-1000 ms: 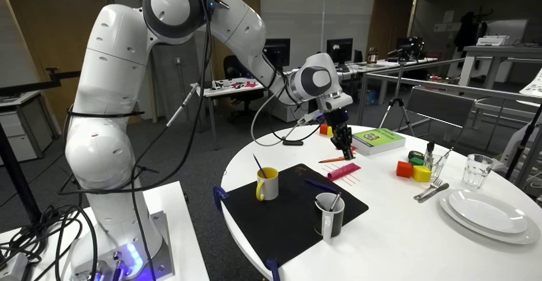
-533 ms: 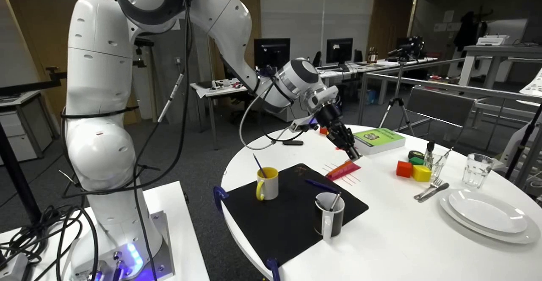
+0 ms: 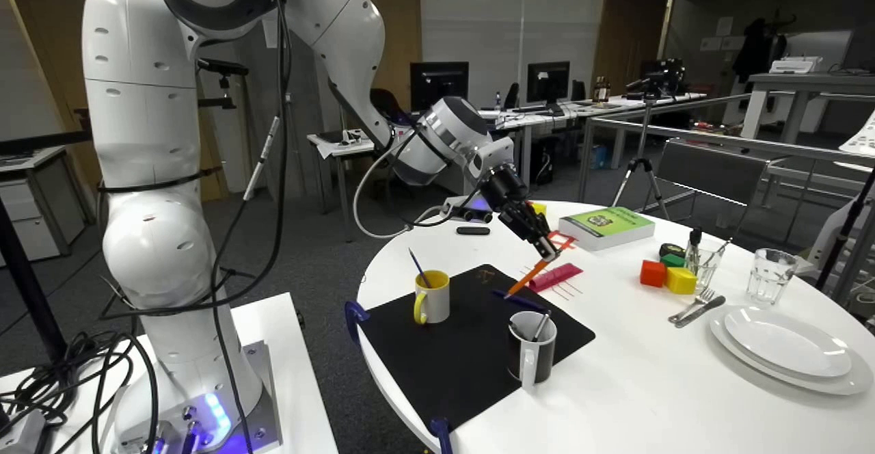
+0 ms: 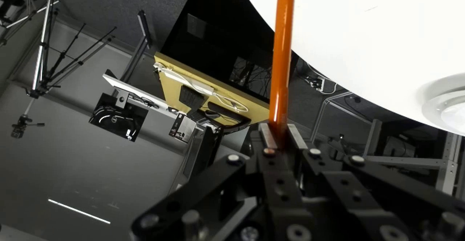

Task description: Put the orange pen in the right cup

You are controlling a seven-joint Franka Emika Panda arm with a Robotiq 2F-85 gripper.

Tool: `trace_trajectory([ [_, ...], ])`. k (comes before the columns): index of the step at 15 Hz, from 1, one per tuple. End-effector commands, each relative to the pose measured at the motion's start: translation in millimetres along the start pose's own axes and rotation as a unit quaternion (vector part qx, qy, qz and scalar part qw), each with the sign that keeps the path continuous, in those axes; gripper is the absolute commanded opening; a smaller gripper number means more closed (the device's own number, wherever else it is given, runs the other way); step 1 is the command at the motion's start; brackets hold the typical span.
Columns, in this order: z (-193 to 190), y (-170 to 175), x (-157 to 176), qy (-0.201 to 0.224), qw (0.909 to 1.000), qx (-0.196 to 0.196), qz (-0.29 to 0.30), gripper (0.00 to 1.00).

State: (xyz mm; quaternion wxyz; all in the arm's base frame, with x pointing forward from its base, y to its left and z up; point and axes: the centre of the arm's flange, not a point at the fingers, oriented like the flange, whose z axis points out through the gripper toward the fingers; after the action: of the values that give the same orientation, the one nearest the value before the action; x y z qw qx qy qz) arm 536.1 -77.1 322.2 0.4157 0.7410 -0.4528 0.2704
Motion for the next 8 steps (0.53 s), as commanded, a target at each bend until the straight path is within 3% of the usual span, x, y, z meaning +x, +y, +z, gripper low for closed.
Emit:
trace_trajectory([
  [1,14,14,-10,0.022,0.9998,-0.004,0.002,0.03],
  [8,35,-12,-20,0.030,0.9980,0.010,0.054,0.03],
])
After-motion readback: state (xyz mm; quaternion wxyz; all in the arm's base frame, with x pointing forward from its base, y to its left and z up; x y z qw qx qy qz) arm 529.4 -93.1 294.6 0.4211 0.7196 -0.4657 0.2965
